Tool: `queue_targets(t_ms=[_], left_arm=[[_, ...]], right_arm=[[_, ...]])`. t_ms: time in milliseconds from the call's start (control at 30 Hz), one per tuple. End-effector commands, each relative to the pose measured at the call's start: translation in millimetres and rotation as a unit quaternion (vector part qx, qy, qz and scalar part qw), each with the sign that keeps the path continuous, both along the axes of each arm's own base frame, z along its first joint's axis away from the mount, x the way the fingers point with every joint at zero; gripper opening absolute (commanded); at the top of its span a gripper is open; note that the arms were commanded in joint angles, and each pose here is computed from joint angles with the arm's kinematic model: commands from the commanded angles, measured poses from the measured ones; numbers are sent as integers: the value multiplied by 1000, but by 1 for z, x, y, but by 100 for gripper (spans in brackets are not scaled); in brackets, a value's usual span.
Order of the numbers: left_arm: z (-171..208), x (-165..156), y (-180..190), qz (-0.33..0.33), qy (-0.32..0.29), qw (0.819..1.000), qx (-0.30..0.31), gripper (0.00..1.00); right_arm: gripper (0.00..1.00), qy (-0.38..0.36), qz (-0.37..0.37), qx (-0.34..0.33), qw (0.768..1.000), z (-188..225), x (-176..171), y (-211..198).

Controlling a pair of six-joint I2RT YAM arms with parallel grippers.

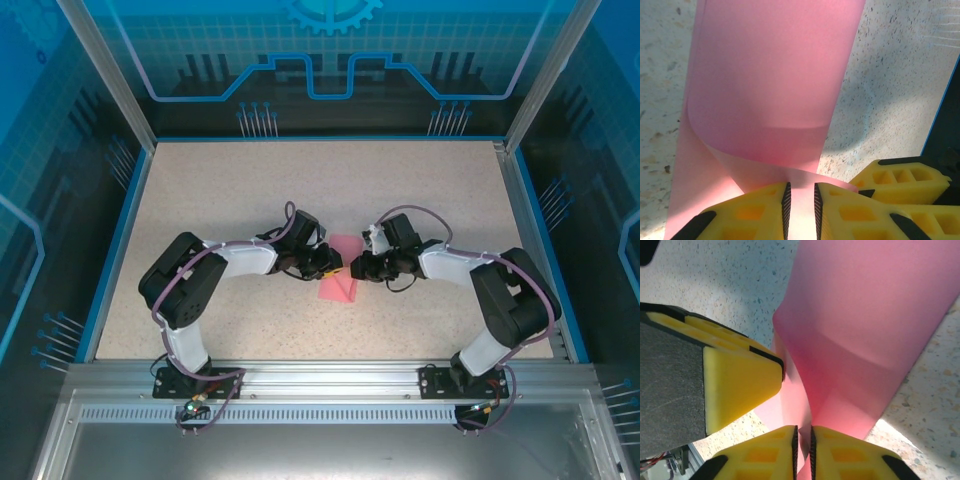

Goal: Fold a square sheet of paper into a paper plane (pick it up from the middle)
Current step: Fold the triangle a second time at the center of the table.

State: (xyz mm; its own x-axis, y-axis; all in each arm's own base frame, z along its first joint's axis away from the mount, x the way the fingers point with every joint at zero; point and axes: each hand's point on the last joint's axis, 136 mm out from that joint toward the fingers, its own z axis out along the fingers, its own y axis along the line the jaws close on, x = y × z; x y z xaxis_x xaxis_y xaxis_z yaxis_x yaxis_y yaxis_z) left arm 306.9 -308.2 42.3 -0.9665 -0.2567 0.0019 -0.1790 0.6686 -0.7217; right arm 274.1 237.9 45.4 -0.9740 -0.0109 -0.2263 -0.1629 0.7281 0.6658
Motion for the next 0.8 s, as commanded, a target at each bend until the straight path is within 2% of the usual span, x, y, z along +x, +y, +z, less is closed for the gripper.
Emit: queue_targets(t_ms=[0,100,267,767], left_arm=[[10,3,-10,-8,-3,1000,-17,23],[15,3,-10,-9,-10,1000,-20,26],[22,1,-8,-13,-19,1000,-17,30],[26,-8,-7,-23,-27,999,-13,30]], right_arm=[[11,6,-9,16,1000,-3,4,-4],[7,6,-3,25,1000,-3,5,-5],[7,14,15,21,1000,-6,7,-9],[9,29,32,-15,999,-20,8,-13]])
